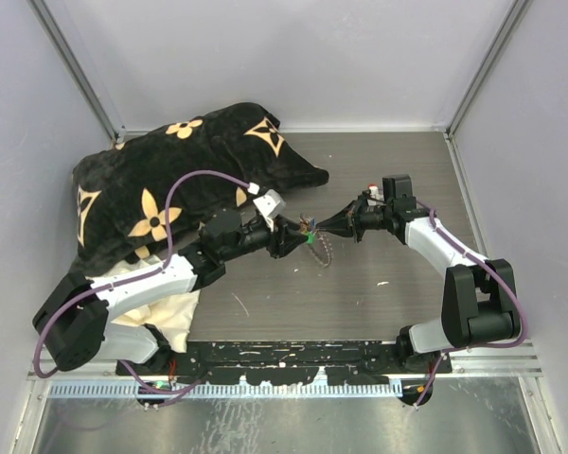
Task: Remove the keys from the keyring
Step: Remove the key from the keyring.
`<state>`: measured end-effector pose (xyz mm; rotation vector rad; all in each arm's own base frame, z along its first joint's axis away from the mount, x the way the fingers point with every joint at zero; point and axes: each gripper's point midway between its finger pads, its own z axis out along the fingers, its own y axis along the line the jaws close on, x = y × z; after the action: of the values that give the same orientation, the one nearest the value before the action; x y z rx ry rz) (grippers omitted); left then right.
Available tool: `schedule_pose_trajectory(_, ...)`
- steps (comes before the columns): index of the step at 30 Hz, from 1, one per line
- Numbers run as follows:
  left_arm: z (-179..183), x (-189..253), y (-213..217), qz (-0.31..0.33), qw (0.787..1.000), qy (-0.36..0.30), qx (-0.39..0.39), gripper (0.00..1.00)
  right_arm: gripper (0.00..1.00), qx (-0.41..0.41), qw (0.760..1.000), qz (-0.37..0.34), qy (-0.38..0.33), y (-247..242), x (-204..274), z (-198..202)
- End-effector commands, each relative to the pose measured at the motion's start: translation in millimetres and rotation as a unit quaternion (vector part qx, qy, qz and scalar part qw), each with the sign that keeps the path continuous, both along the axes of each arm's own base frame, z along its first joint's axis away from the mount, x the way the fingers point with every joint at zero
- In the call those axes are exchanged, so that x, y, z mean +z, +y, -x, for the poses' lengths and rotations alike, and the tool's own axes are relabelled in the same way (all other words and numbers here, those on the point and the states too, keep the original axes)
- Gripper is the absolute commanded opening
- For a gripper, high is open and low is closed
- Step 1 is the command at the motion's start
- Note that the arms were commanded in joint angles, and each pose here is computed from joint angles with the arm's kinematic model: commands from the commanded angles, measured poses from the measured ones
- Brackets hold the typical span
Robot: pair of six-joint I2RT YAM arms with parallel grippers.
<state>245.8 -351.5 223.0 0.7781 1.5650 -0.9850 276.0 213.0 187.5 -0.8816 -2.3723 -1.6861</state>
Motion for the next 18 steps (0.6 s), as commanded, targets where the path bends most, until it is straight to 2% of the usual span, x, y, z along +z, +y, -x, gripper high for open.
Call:
schedule_pose_trajectory(1, -5.7, 11.8, -10.1, -0.003, 1.000, -0.023, 0.013, 0.39, 0.01, 0.015, 0.999, -0.028, -0.037, 1.9, 25.8, 3.5)
schedule_pose_trajectory(18, -19.1, 9.1, -14.2, -0.013, 0.996, 0.004, 0.088, 0.38, 0.01, 0.015, 0.999, -0.030, -0.035, 2.2, 25.1, 2.2)
